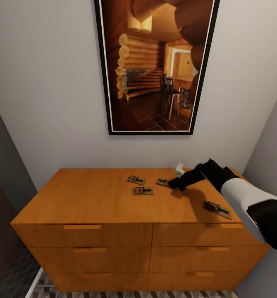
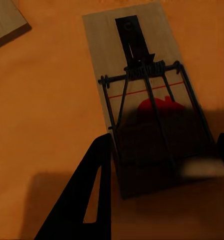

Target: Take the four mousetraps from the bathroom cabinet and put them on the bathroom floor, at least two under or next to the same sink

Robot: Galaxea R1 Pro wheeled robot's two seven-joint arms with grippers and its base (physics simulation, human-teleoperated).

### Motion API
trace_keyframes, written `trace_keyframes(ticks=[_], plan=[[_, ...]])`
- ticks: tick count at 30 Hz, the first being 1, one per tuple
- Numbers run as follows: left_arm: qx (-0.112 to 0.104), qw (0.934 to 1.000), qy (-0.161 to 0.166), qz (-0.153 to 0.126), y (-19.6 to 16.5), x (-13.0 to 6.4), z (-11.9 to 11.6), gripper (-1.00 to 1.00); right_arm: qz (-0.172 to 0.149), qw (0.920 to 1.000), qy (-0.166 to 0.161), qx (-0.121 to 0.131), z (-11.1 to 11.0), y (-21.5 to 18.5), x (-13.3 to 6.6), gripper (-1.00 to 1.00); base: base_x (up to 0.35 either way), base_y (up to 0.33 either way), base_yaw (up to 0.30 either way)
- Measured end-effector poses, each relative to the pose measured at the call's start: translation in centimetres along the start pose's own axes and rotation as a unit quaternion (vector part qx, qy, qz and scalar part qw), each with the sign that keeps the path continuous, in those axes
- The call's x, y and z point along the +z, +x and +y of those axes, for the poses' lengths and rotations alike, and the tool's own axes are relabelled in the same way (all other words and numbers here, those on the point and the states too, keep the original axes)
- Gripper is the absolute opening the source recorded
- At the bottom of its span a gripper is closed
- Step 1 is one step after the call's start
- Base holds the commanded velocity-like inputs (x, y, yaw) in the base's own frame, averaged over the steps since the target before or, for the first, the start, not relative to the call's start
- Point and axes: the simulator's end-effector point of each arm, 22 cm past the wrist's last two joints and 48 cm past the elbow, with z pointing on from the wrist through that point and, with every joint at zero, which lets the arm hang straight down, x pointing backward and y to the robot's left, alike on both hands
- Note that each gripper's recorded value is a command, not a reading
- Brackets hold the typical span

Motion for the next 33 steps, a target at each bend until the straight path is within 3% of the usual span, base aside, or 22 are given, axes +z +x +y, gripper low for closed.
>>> trace_keyframes(ticks=[17, 33], plan=[[0.0, 1.0, 0.0, 0.0, 0.0, 0.0, 0.0, 1.0, -0.013, 0.9996, 0.025, 0.007, 0.3, -5.9, -2.7, -1.0, -0.013, 0.002, 0.0], [0.0, 1.0, 0.0, 0.0, 0.0, 0.0, 0.0, 1.0, -0.011, 0.9995, 0.029, 0.007, 0.1, -6.0, -2.8, -1.0, -0.294, 0.08, 0.0]])
